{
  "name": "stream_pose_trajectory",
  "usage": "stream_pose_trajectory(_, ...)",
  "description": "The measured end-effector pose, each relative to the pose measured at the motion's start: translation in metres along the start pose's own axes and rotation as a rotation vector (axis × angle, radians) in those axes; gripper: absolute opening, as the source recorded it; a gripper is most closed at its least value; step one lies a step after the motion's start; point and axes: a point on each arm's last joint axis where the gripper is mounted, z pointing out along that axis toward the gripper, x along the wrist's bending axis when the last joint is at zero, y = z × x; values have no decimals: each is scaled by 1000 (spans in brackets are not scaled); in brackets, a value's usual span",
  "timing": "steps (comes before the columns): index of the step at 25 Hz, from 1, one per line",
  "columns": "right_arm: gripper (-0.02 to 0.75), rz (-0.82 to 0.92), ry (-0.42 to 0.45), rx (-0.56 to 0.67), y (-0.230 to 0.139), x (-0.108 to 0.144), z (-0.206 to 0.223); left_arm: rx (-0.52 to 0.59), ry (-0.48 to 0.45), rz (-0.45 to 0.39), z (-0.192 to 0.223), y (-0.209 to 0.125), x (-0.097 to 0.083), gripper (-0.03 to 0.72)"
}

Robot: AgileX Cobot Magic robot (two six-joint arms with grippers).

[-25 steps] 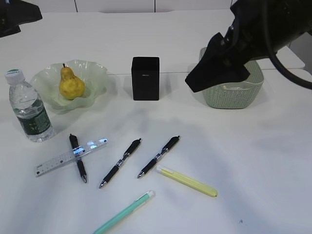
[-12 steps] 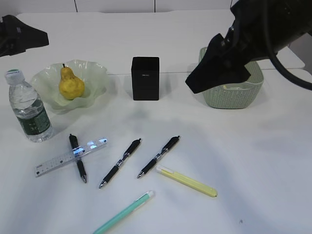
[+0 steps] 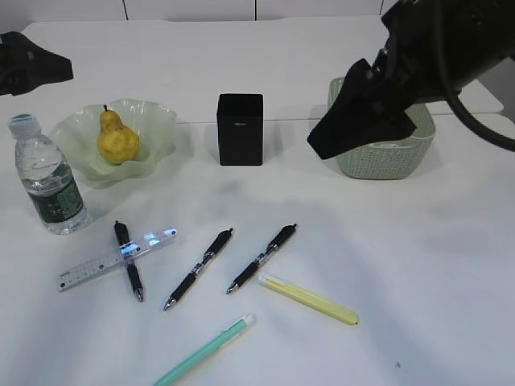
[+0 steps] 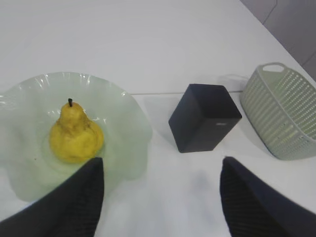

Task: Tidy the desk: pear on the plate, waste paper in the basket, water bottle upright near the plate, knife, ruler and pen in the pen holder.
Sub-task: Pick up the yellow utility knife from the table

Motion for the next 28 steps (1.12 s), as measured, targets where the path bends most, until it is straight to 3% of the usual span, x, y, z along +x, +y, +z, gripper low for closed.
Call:
stream_pose_trajectory(8,594,28,30,35,-3,3,0,-58,44,12,0,0,5,476)
stream_pose_trajectory(20,594,37,32,37,-3,3,0,-168,103,54,-1,3,13,471)
stream_pose_trajectory(28,594,38,33,38,-3,3,0,-179,247,61,-1,3,20,468)
